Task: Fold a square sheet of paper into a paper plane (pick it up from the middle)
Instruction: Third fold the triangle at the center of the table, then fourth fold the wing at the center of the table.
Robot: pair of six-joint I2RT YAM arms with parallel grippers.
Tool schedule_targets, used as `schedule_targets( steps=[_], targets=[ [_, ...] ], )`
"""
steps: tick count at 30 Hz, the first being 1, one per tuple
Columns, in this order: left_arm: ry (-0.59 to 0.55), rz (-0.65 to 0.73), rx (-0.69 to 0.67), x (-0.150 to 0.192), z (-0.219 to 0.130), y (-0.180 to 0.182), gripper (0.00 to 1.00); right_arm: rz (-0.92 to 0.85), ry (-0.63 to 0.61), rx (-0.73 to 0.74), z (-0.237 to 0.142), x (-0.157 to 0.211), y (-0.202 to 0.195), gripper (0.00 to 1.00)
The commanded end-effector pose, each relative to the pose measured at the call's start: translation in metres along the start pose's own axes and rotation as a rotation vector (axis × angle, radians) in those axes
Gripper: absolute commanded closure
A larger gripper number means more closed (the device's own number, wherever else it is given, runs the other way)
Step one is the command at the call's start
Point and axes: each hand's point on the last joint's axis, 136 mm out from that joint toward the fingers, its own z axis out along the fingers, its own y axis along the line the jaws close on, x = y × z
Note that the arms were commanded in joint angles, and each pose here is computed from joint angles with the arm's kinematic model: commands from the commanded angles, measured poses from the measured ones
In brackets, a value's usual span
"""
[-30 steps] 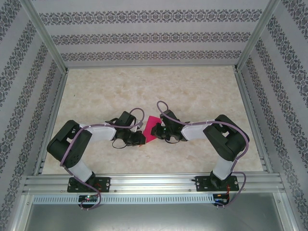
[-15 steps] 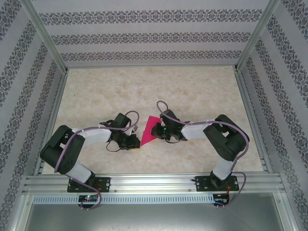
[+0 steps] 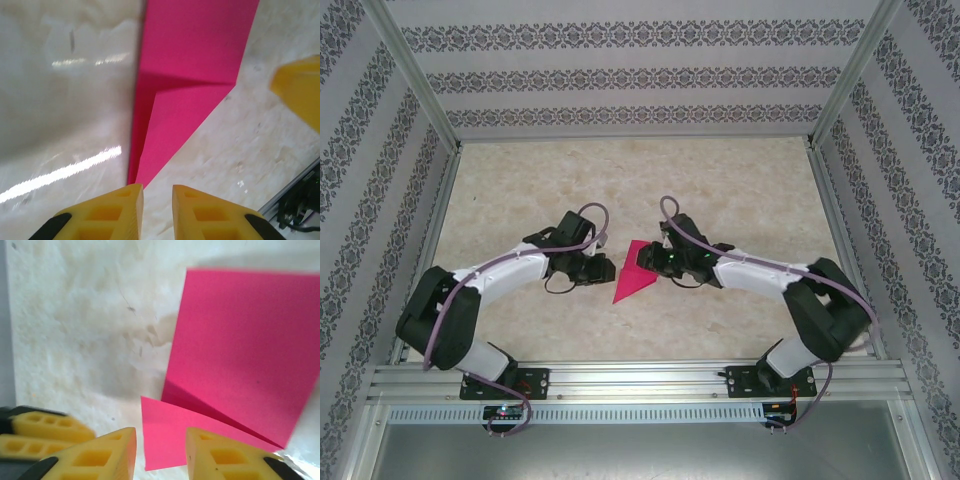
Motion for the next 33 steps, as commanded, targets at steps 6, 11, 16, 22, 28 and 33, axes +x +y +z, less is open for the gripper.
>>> schedule_targets(
  steps=[6,11,16,22,28,33],
  targets=[
    [0.055,0.054,0.098,-0.022,0.028,-0.019,0.77,0.111,-0.043,0.052,-0.014,0.013,-0.048,0.57],
    [0.058,0.061,0.052,-0.029,0.039,-0.01,0.79,0.123,-0.013,0.017,-0.004,0.02,-0.046,0.55],
    [0.054,0.055,0.018,-0.034,0.047,-0.003,0.79,0.129,0.015,-0.015,0.009,0.02,-0.041,0.54],
    [0.06,0.032,-0.014,-0.034,0.056,0.007,0.8,0.137,0.033,-0.024,0.022,0.02,-0.036,0.54],
    [0.079,0.023,-0.031,-0.029,0.061,0.014,0.81,0.141,0.039,-0.041,0.027,0.019,-0.032,0.54],
    [0.088,0.016,-0.036,-0.026,0.064,0.018,0.81,0.115,0.04,-0.07,0.027,0.017,-0.023,0.57]
  ],
)
